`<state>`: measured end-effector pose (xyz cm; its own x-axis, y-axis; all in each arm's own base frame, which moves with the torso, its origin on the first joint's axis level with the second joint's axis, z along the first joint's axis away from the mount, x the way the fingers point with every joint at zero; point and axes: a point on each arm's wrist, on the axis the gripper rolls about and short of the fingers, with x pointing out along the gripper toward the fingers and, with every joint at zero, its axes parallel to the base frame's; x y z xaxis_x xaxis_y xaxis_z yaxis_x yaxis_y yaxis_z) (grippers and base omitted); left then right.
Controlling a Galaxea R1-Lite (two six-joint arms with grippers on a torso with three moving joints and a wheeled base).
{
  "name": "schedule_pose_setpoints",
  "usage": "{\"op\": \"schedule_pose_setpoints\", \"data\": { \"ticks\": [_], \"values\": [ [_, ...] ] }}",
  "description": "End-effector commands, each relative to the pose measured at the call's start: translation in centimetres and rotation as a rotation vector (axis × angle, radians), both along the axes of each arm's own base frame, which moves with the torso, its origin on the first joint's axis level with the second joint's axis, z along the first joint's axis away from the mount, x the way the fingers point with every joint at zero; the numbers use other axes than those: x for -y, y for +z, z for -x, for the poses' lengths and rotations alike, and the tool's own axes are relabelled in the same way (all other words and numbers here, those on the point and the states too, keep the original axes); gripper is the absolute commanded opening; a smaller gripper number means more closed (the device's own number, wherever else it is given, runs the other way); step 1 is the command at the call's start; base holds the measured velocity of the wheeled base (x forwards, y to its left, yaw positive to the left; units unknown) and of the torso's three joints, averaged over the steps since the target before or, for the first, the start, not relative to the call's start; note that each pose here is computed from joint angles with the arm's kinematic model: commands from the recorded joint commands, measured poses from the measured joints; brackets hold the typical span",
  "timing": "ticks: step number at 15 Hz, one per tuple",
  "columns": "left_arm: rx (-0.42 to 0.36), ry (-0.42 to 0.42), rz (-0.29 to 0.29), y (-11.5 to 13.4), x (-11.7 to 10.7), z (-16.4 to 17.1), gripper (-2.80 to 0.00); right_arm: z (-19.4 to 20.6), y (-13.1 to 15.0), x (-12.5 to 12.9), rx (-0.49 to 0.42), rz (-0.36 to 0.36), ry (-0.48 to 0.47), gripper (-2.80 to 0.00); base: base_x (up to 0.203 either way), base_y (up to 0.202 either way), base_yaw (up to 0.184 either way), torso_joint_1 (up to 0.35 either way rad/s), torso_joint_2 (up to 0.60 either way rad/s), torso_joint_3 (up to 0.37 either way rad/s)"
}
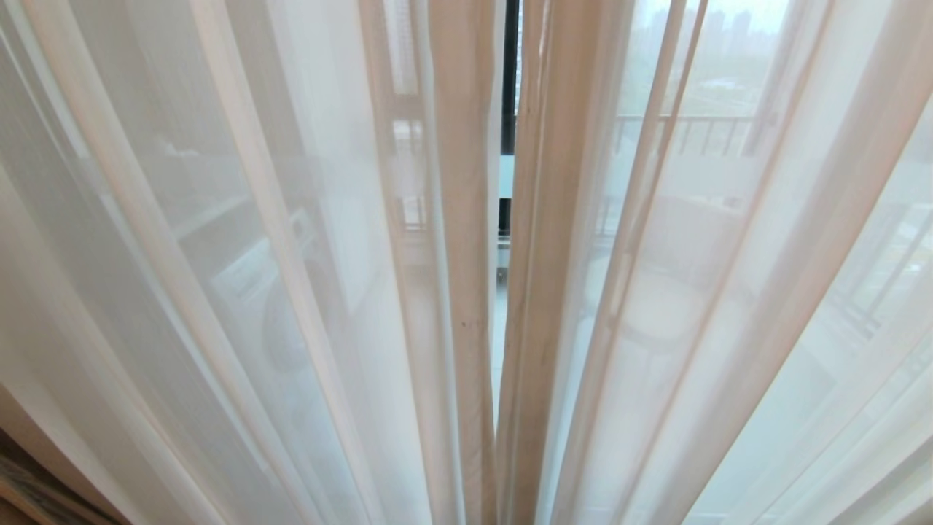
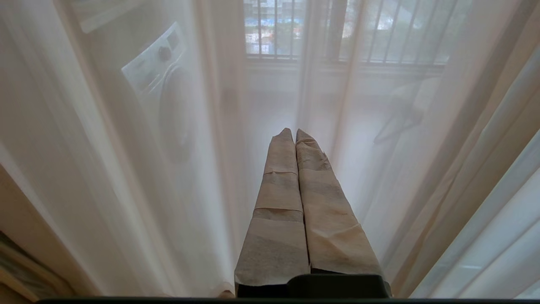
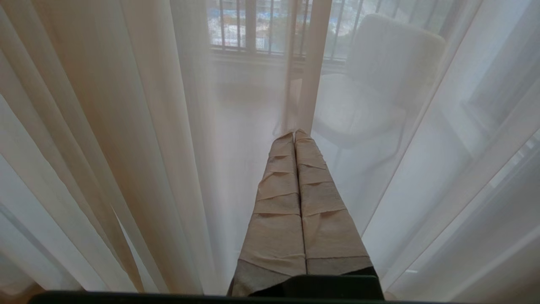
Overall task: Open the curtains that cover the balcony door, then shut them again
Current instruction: Pull the outer curtains open on both sides
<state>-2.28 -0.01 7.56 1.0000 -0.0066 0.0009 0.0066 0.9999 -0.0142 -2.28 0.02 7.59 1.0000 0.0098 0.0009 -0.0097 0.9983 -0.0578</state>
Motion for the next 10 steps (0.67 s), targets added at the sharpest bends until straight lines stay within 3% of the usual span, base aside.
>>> {"op": "schedule_pose_setpoints", "data": {
  "ticks": [1,10],
  "values": [
    [0.001,0.0,0.001,0.0,0.0,0.0,-2.8,0.0,-0.02,0.0,0.001,0.0,0.001,-2.8,0.0,0.0,0.0,0.0,0.0,0.0],
    [0.001,0.0,0.001,0.0,0.0,0.0,-2.8,0.0,-0.02,0.0,0.001,0.0,0.001,-2.8,0.0,0.0,0.0,0.0,0.0,0.0]
  ]
}}
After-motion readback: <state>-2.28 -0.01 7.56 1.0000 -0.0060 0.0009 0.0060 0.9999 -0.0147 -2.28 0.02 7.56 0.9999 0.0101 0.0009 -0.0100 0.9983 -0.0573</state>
